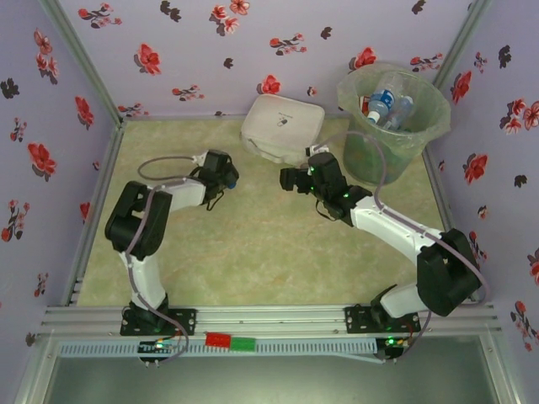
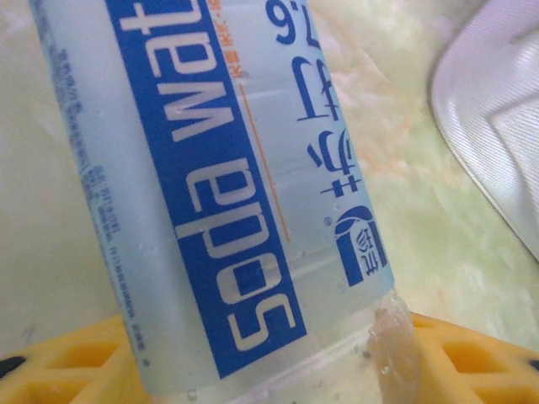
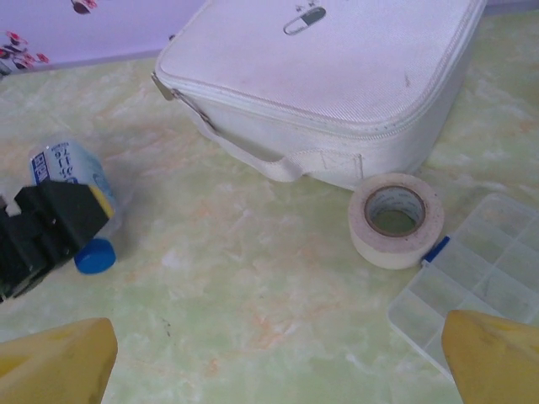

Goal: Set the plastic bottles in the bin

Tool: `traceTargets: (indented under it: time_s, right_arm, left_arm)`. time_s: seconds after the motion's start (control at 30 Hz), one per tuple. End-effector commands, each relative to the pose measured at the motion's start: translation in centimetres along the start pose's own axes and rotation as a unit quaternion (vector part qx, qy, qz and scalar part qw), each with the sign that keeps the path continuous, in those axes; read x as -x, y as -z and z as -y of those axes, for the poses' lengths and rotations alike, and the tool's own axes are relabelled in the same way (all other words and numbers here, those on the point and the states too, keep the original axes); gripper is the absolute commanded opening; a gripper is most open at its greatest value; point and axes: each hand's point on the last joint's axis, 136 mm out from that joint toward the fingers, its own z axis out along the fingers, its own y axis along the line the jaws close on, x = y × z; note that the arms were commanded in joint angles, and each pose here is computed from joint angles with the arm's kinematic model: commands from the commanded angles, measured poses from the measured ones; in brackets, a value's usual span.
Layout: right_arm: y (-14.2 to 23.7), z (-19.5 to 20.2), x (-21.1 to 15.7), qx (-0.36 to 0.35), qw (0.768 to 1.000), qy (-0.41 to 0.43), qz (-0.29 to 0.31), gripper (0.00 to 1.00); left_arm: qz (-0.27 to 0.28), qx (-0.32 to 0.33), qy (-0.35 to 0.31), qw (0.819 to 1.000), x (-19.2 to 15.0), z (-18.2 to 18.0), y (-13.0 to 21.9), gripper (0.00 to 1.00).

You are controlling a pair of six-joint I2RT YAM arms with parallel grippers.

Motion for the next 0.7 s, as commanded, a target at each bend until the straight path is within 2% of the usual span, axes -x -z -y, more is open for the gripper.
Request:
traceTargets:
  time_s: [0.0, 0.1, 0.23, 0.33, 0.53, 0.67]
  right_arm:
    - [0.6, -2.0, 2.4, 0.032, 0.999, 0.005, 0.025, 0.99]
    - [0.5, -3.0, 3.2, 0.059, 0.998, -0.004, 0.030, 1.00]
    - [0.7, -5.1, 4.3, 0.127, 0.991, -0.027, 0.033, 1.00]
    - [1.1, -6.6, 5.3, 0.177, 0.982, -0.043, 0.043, 1.00]
    - [1.7, -9.5, 6.1, 0.259, 0.963, -0.059, 0.042, 0.96]
    - [0.9, -10.3, 5.7, 0.278, 0.958, -0.074, 0.022, 0.92]
  left_arm:
    - [0.030, -0.104, -0.038, 0.993, 2.2, 4.1, 3.5, 0.52]
    - [0.018, -0.177, -0.055, 0.982, 1.5, 6.1, 5.8, 0.52]
    - [0.014, -0.292, -0.082, 0.953, 0.4, 8.7, 9.7, 0.53]
    - [0.014, -0.346, -0.106, 0.932, -0.5, 9.6, 12.2, 0.53]
    - [0.020, -0.379, -0.179, 0.908, -2.7, 10.7, 15.5, 0.52]
    - [0.036, -0.382, -0.221, 0.897, -3.5, 11.7, 17.2, 0.52]
